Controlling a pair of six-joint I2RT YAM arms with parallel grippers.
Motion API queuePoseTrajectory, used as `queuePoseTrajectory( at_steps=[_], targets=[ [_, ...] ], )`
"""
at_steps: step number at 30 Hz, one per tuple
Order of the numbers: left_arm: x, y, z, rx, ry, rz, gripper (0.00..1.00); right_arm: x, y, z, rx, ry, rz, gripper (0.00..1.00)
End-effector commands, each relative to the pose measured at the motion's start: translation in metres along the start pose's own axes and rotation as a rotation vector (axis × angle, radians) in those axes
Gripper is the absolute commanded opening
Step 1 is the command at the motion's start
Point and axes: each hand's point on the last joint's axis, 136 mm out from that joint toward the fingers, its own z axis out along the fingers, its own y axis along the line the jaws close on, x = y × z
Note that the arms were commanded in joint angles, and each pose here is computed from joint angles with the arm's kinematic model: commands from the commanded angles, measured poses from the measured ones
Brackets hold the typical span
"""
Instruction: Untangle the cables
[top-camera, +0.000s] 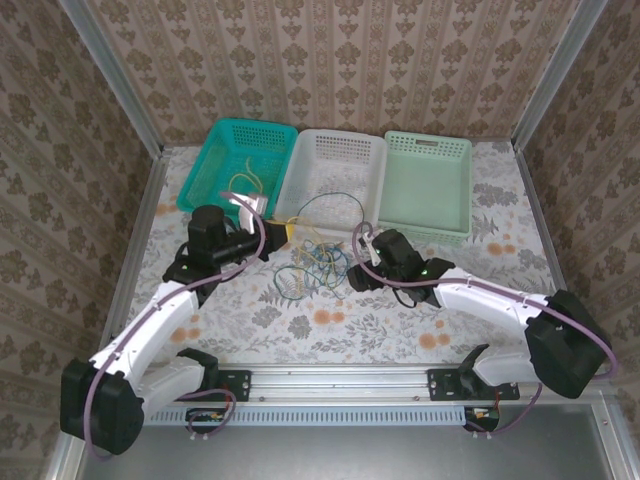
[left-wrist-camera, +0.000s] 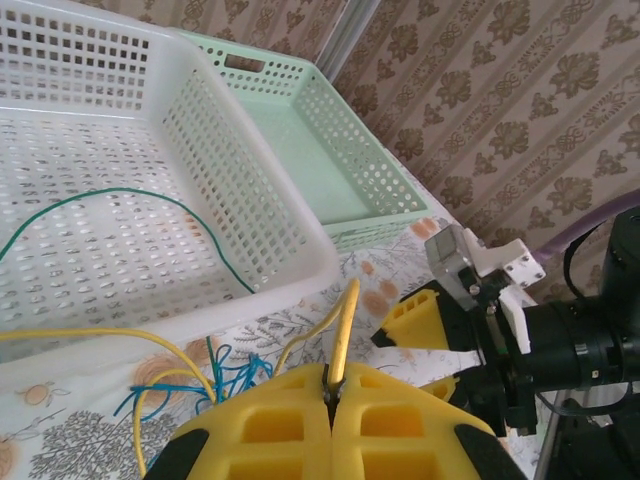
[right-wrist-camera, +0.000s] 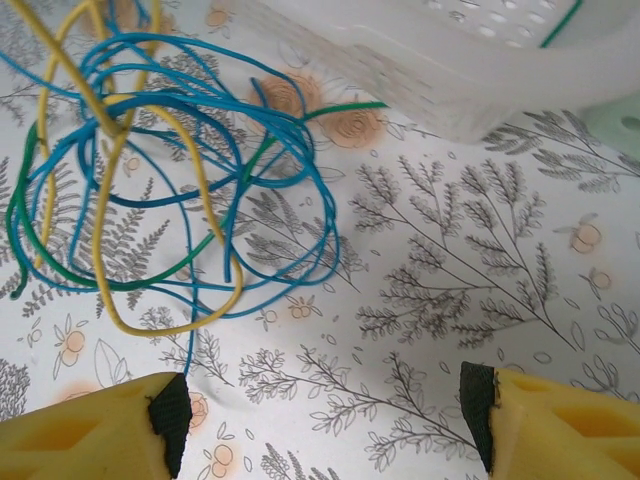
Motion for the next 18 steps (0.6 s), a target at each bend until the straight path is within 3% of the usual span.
queuePoseTrajectory(
  at_steps=[1,4,9,18],
  targets=[
    [-0.009,-0.013,0.000,0.073,-0.031,-0.001,0.00,-0.008,0.013,0.008,-0.047,0.002,-0.070,0.76],
    [-0.010,-0.016,-0.002,0.086,-0.033,-0.008,0.00,-0.011,0.019,0.023,-0.069,0.004,-0.080,0.77],
    [-0.008,-0.022,-0.008,0.101,-0.046,-0.021,0.00,-0.028,0.028,0.035,-0.112,-0.092,-0.062,0.78],
    [-0.008,-0.029,-0.009,0.154,-0.066,-0.046,0.00,-0.041,0.033,0.056,-0.116,-0.100,-0.037,0.76]
  ],
)
